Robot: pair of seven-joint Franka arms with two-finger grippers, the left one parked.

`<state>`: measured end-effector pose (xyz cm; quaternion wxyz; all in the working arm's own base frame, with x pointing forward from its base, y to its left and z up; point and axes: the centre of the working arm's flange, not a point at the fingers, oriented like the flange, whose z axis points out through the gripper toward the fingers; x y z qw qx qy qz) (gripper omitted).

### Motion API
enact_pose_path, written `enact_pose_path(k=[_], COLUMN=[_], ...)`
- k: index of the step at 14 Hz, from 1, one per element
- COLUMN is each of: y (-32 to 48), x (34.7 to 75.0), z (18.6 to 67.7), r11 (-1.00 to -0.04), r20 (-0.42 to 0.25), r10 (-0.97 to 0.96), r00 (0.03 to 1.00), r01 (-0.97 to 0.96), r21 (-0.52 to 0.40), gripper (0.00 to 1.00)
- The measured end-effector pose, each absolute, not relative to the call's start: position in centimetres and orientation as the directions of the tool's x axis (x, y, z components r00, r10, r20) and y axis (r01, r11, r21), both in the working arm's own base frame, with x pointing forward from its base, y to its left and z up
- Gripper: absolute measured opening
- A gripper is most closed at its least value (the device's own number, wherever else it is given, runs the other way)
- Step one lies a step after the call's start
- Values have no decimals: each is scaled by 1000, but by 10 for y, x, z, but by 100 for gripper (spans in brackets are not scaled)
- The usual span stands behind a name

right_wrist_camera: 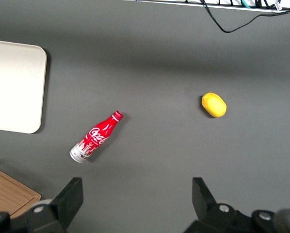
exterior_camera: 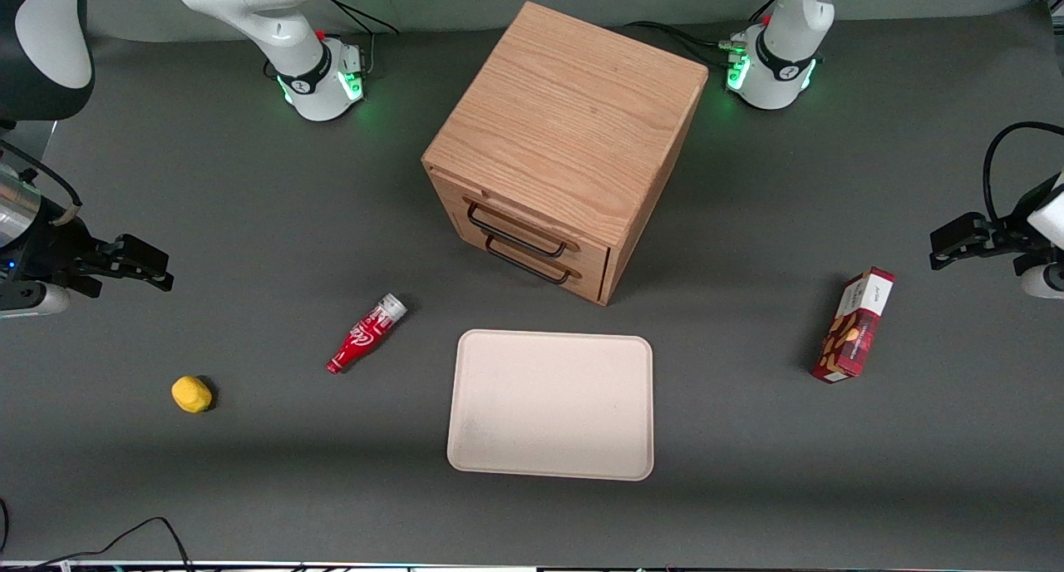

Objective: Open upper drawer
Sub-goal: 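Move the right gripper toward the upper drawer's black handle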

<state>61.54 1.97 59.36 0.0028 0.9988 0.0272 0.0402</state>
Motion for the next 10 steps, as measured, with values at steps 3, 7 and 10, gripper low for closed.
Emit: enact_pose_path(k=[3, 7, 10], y=[20, 38, 80], x=[616, 614, 607], z=[593, 591, 596], r11=[-998, -994, -977], r20=[78, 64, 49], r10=[58, 111, 213], r00=[995, 992, 976], r01=[57, 110, 214], r21=[8, 6, -4], gripper=[100, 100, 100])
